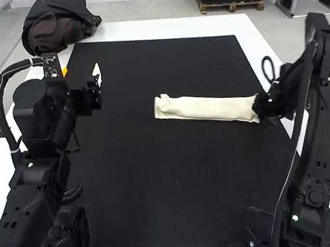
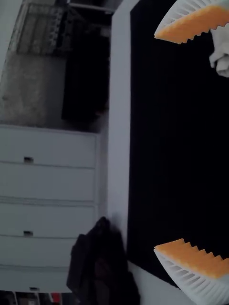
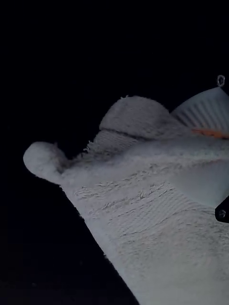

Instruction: Fold the towel.

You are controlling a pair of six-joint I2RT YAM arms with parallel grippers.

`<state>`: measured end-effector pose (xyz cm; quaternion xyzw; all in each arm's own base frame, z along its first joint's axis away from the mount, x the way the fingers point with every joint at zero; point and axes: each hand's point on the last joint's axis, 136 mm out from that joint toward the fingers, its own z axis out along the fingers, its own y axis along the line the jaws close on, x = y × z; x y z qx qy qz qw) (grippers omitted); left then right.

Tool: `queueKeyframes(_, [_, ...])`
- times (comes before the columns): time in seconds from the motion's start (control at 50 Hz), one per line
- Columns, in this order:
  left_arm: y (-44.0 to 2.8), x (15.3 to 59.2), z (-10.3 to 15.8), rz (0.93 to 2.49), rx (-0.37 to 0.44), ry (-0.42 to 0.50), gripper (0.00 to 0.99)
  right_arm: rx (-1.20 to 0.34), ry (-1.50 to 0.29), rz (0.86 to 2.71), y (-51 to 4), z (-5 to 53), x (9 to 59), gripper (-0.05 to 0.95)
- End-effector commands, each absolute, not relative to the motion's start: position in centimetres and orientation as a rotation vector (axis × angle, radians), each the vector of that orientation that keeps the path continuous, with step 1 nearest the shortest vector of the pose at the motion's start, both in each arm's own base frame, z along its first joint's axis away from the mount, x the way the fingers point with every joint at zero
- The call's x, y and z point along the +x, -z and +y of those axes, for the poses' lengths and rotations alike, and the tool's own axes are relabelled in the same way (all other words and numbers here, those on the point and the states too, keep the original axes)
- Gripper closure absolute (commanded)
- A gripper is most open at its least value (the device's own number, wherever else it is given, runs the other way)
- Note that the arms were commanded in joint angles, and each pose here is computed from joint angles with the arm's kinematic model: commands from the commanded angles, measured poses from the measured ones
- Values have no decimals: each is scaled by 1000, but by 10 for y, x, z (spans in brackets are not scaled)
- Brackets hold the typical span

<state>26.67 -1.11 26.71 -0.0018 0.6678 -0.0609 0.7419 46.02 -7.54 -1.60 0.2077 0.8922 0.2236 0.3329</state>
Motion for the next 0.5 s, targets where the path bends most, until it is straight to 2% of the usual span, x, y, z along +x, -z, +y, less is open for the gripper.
queueKeyframes(0.0, [-267, 264, -11, 1447, -7, 133, 28, 488, -506, 2281, -14, -98, 471, 903])
queueKeyframes(0.18, [-267, 262, -12, 1439, -6, 131, 30, 415, -544, 2277, -31, -64, 477, 903])
queueKeyframes(0.48, [-264, 257, -12, 1422, 0, 126, 28, 285, -664, 2281, -57, 31, 485, 903])
